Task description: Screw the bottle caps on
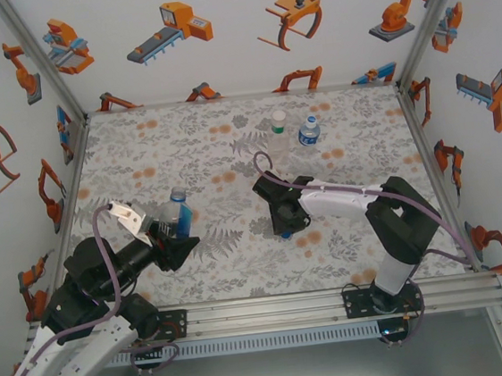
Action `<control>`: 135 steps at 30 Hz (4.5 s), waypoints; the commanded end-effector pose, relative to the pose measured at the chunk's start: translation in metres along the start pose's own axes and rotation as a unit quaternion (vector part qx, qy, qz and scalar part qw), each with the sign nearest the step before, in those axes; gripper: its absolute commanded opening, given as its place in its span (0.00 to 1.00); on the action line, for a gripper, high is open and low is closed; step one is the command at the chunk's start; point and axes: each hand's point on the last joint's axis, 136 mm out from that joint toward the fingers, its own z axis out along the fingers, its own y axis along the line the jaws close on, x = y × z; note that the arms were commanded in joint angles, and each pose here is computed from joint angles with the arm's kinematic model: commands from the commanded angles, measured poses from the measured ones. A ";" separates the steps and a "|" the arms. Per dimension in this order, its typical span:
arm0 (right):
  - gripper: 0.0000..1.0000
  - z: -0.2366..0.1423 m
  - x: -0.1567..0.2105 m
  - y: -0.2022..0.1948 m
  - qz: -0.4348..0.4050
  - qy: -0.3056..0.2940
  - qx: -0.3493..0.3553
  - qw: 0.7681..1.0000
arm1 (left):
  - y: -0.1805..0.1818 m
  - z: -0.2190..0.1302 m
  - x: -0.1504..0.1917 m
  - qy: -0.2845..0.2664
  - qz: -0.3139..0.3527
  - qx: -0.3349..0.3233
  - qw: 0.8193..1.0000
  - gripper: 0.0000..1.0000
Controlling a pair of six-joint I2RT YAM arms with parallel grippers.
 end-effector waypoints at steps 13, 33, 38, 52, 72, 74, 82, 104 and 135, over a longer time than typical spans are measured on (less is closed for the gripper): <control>0.39 0.000 -0.008 0.004 -0.008 -0.014 0.003 1.000 | 0.002 0.002 -0.003 -0.011 -0.002 -0.003 1.000 0.00; 0.10 -0.127 -0.049 0.044 -0.098 -0.177 -0.178 0.963 | -0.018 0.028 0.012 0.093 0.072 0.062 0.991 0.00; 0.06 -0.213 -0.052 0.073 -0.212 -0.294 -0.305 0.881 | -0.041 0.036 0.009 0.109 0.126 0.138 0.976 0.00; 0.01 -0.385 0.015 0.095 -0.526 -0.424 -0.428 0.600 | -0.073 0.035 0.012 0.137 0.206 0.251 0.936 0.00; 0.00 -0.402 0.038 0.121 -0.594 -0.382 -0.474 0.526 | -0.081 0.035 0.016 0.163 0.224 0.283 0.918 0.00; 0.00 -0.400 0.037 0.122 -0.594 -0.380 -0.471 0.530 | -0.082 0.035 0.016 0.163 0.224 0.285 0.918 0.00; 0.00 -0.395 0.029 0.124 -0.592 -0.390 -0.448 0.545 | -0.088 0.036 0.019 0.166 0.217 0.307 0.912 0.00; 0.00 -0.386 0.045 0.130 -0.640 -0.351 -0.430 0.531 | -0.090 0.037 0.023 0.190 0.204 0.318 0.906 0.00; 0.00 -0.351 -0.017 0.116 -0.036 -0.170 -0.489 0.855 | -0.083 0.051 0.013 0.155 0.225 0.289 0.918 0.00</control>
